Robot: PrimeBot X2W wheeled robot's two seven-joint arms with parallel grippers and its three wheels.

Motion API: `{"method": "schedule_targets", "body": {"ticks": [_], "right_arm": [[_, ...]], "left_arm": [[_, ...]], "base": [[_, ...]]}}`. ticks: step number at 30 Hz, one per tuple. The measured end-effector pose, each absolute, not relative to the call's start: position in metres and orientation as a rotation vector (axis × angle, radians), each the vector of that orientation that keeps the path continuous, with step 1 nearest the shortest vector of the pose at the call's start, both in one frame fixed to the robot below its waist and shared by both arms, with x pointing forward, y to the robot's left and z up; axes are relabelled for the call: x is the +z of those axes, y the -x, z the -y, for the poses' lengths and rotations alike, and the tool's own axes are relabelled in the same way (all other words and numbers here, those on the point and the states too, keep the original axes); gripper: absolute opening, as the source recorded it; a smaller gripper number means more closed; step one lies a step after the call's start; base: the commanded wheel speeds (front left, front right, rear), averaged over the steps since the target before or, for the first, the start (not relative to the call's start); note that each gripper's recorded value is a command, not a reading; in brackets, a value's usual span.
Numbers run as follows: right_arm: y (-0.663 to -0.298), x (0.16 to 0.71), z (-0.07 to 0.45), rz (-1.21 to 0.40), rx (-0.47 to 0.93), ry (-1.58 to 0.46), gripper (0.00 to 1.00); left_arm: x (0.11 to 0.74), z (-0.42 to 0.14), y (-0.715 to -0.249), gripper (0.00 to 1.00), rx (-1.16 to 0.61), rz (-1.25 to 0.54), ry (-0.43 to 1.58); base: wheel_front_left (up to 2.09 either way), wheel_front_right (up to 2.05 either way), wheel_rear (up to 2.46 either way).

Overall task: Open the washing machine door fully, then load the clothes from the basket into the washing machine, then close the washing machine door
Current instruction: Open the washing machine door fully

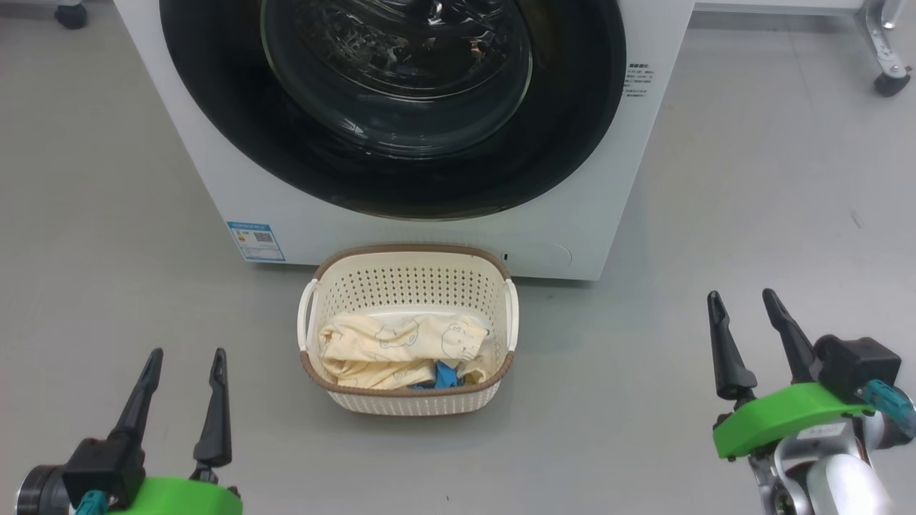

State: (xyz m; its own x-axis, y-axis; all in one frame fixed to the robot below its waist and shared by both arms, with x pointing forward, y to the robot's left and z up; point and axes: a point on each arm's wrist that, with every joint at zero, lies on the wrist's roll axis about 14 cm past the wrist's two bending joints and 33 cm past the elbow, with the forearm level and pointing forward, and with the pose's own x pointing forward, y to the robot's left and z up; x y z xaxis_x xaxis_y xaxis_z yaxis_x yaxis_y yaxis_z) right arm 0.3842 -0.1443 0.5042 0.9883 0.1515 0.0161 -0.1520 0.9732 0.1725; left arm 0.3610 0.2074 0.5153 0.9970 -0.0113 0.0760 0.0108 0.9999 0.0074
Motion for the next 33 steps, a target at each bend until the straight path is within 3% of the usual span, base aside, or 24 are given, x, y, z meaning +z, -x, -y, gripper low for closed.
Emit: {"method": "schedule_targets", "body": {"ticks": [25,33], "right_arm": [[-0.385,0.505,0.154,0.022,0.123,-0.176,1.0],[-0.403,0.521,0.159,0.084,0.103,-0.275,1.0]], "left_arm": [[0.513,-0.198,-0.366,1.0,-0.045,0.074,-0.016],[0.505,-0.195,-0.37,1.0,-0.049,0.05,-0.016]], "base": [[0.01,0.01,-0.01],[0.0,0.0,0.0]]}}
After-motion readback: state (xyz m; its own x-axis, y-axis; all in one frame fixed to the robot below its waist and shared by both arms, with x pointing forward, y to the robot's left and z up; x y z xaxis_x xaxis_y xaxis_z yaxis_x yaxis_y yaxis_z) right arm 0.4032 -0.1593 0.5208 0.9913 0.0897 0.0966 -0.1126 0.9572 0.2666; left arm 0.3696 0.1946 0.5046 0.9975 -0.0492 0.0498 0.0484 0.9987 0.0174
